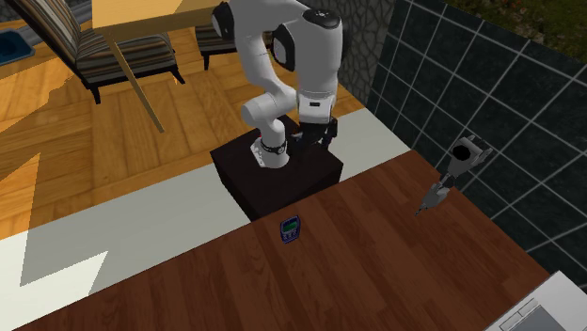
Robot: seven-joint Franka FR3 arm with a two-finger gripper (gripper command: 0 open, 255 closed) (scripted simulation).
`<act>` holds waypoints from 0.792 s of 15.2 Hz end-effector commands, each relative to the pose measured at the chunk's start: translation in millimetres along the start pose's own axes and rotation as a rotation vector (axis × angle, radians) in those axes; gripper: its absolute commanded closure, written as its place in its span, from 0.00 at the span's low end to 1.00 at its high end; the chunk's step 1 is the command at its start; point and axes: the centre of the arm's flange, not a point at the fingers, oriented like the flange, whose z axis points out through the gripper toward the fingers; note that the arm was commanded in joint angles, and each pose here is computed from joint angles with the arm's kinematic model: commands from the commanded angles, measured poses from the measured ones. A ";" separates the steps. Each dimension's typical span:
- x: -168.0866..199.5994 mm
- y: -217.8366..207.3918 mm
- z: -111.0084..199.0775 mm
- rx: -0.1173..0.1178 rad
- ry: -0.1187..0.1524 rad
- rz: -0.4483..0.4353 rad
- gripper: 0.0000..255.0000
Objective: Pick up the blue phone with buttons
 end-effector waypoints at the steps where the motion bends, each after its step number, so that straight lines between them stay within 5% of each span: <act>1: 18.2 27.2 5.0 0.008 0.005 0.006 0.00; 12: 94.4 154.7 25.9 0.061 0.029 0.039 0.00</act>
